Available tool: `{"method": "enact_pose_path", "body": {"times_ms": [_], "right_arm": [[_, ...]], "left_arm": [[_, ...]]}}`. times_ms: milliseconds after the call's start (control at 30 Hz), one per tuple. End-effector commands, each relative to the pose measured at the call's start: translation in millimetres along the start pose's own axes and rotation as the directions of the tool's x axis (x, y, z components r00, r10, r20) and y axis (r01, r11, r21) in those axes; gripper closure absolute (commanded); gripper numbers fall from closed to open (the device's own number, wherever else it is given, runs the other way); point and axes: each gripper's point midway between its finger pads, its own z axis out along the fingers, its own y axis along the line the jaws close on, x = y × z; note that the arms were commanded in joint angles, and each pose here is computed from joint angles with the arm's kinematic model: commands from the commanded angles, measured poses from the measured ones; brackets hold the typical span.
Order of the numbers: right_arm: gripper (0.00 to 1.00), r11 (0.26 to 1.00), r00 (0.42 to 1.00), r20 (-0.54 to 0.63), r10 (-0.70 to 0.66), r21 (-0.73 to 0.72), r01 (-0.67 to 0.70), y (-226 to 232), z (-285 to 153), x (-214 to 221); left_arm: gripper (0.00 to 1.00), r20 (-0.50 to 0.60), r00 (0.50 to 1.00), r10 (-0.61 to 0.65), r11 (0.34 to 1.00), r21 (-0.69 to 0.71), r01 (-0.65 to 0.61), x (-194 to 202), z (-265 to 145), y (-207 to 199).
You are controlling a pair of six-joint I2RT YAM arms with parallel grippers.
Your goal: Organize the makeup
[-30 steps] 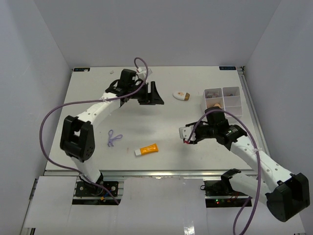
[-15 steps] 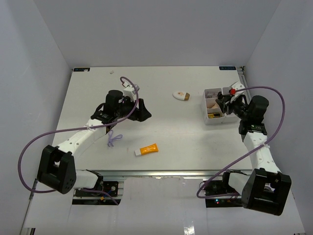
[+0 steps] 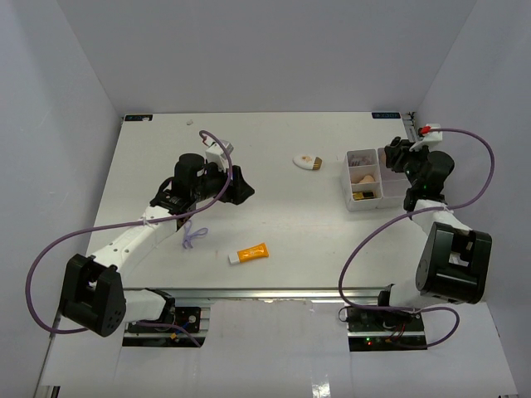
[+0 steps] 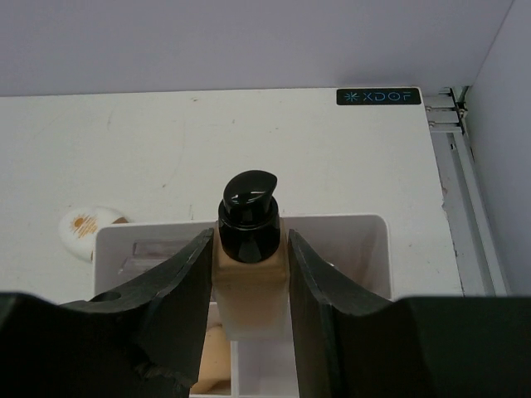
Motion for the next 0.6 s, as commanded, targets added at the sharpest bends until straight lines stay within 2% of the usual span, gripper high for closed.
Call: {"method": "enact_pose_path", "body": {"times_ms": [0,233,433,567], "right_arm": [[0.92,0.999,0.977,0.212,-0.029,0.044,0.021,-14,16,-66],[0.89,0.998,0.981,0.192,-0.007,0.060,-0.005,-31,30,-54],[0.72,0.999,0.988,0.148,0.036,0.021,-0.039,-31,36,-29],[0.66,0.998,0.990,0.128,0.059,-0.008,-0.059,-28,36,-15]], "left_arm": [[0.21,0.042,0.999,0.034,0.999,-0.001,-0.034,-10,-6,-2],[0.21,0.036,0.999,0.034,0.999,-0.001,-0.034,-8,-5,-1],[0.21,0.027,0.999,0.030,1.000,-0.006,-0.030,-5,-3,1],[0.20,0.022,0.999,0.031,0.999,-0.010,-0.030,-3,-2,2]]}}
